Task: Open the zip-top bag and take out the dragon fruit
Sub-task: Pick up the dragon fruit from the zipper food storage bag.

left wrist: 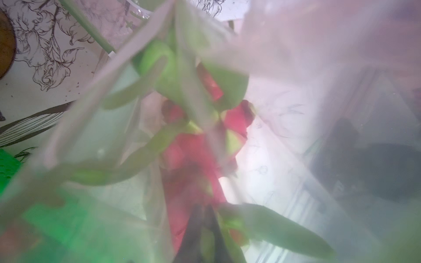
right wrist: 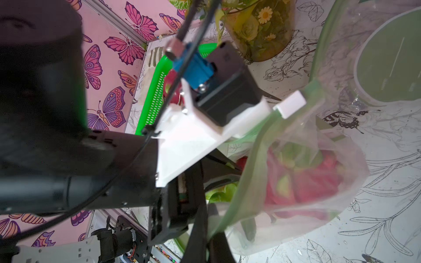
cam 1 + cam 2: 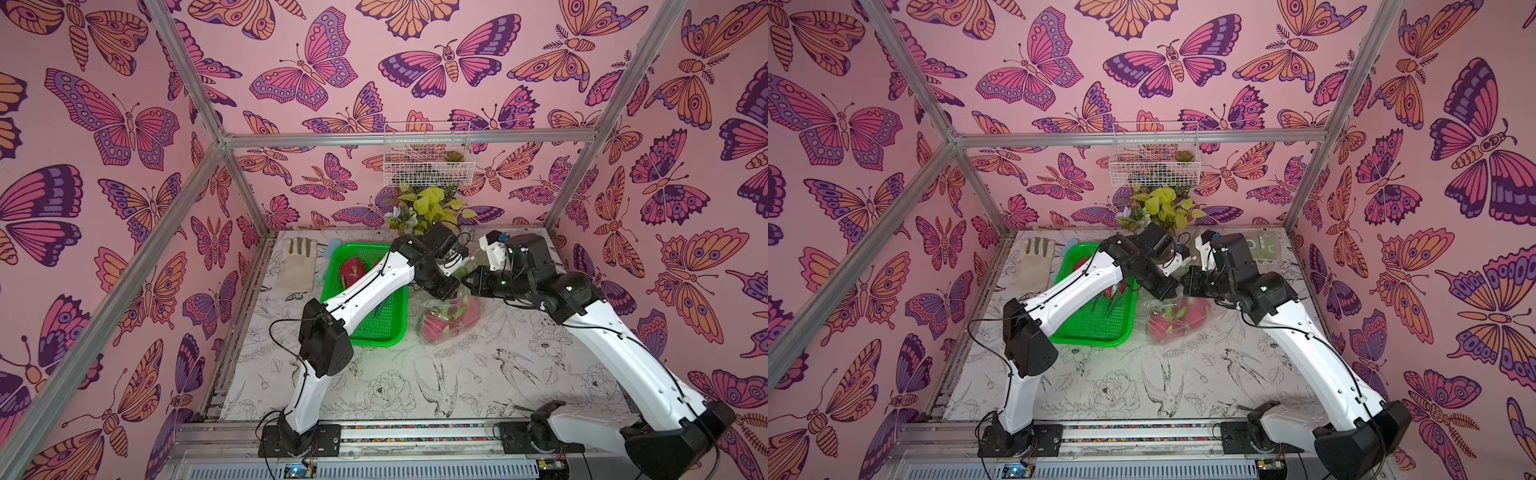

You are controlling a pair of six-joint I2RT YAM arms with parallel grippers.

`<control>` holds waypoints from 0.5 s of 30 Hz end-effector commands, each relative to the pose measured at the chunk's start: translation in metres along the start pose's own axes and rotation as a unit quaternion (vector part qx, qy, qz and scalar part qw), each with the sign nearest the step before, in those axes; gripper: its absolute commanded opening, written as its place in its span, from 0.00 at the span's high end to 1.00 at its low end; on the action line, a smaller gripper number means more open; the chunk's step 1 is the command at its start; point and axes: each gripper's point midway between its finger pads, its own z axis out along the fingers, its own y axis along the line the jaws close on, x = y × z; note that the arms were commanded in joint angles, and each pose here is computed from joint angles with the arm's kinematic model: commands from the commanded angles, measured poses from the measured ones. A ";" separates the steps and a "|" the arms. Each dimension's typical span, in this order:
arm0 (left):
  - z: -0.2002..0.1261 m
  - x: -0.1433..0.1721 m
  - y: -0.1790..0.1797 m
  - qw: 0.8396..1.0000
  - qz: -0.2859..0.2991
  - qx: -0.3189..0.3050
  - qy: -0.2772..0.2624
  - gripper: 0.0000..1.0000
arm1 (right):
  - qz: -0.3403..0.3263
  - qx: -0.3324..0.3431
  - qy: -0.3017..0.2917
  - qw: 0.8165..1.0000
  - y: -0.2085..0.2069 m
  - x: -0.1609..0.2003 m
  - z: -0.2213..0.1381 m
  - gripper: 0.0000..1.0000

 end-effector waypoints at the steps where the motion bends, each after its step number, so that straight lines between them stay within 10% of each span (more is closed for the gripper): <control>1: -0.056 -0.025 -0.026 0.996 0.016 0.018 -0.081 1.00 | 0.005 0.007 -0.016 1.000 -0.002 -0.003 -0.002 1.00; 15: -0.123 -0.062 -0.027 0.979 -0.045 -0.019 -0.197 1.00 | 0.008 -0.014 -0.023 1.000 0.005 -0.005 -0.002 1.00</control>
